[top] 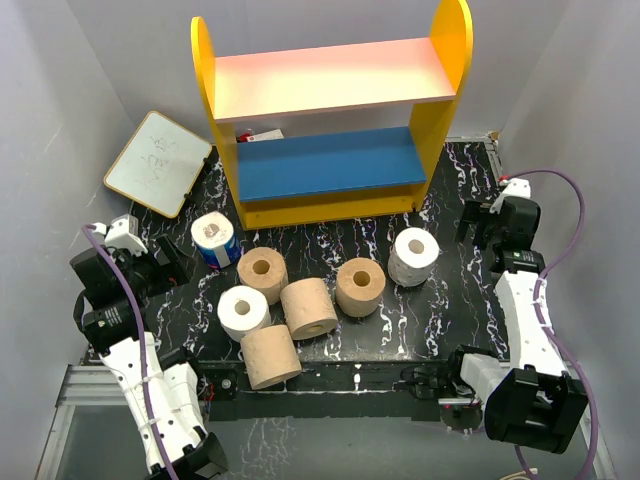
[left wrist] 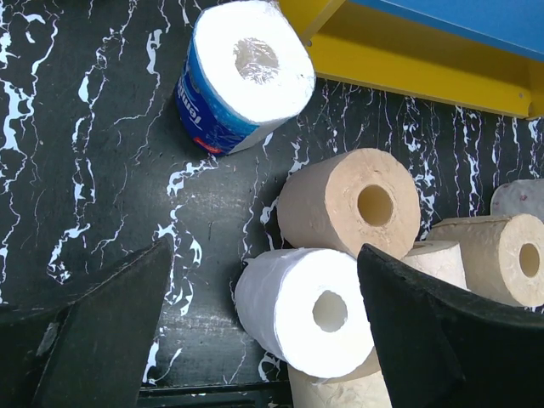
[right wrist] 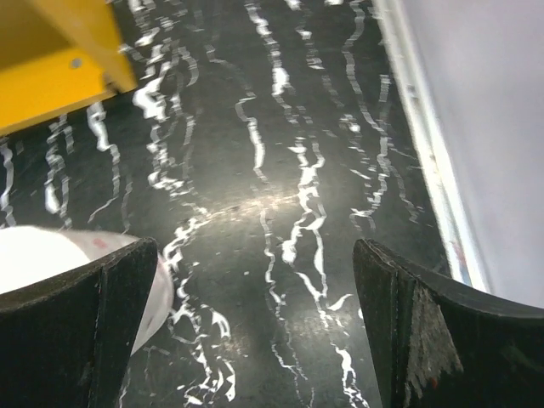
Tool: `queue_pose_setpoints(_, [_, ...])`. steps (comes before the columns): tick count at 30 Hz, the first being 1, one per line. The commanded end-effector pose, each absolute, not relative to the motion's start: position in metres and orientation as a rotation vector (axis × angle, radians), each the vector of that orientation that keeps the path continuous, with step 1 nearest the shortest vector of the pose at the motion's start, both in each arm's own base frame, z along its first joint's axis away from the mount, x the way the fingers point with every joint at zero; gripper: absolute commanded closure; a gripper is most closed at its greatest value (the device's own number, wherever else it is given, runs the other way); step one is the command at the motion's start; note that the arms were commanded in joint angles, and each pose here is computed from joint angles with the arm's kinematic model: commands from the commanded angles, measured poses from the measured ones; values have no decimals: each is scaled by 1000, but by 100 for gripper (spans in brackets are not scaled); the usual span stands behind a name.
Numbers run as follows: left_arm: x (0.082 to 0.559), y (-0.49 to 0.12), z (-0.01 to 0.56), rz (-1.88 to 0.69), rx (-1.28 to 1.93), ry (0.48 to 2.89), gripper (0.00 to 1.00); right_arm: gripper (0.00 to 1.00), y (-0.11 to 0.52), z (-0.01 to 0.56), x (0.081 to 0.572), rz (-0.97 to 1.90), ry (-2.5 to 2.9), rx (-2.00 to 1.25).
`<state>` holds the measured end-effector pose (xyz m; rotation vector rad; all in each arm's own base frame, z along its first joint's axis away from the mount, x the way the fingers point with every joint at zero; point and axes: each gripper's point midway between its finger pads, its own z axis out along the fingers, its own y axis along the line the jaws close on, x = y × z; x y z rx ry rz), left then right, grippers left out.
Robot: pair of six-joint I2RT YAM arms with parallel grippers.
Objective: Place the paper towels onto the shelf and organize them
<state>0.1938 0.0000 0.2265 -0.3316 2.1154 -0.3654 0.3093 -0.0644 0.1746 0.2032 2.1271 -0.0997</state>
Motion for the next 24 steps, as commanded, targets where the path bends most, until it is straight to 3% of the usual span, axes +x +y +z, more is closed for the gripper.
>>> queue_pose_setpoints(1, [193,-5,228,-401,-310,2116,11,1,-104,208,314,-279,1987,457])
queue_pose_setpoints(6, [193,-6,228,-401,-306,2113,11,1,-59,207,315,-70,2013,139])
queue_pose_setpoints(16, [193,-8,228,-414,-298,2109,10,1,-65,214,318,-89,1972,194])
queue_pose_setpoints(21, [195,-9,228,-429,-285,2104,10,2,-14,192,304,138,2096,-210])
queue_pose_setpoints(24, [195,-7,226,-421,-297,2110,10,2,-29,202,300,-14,2136,-362])
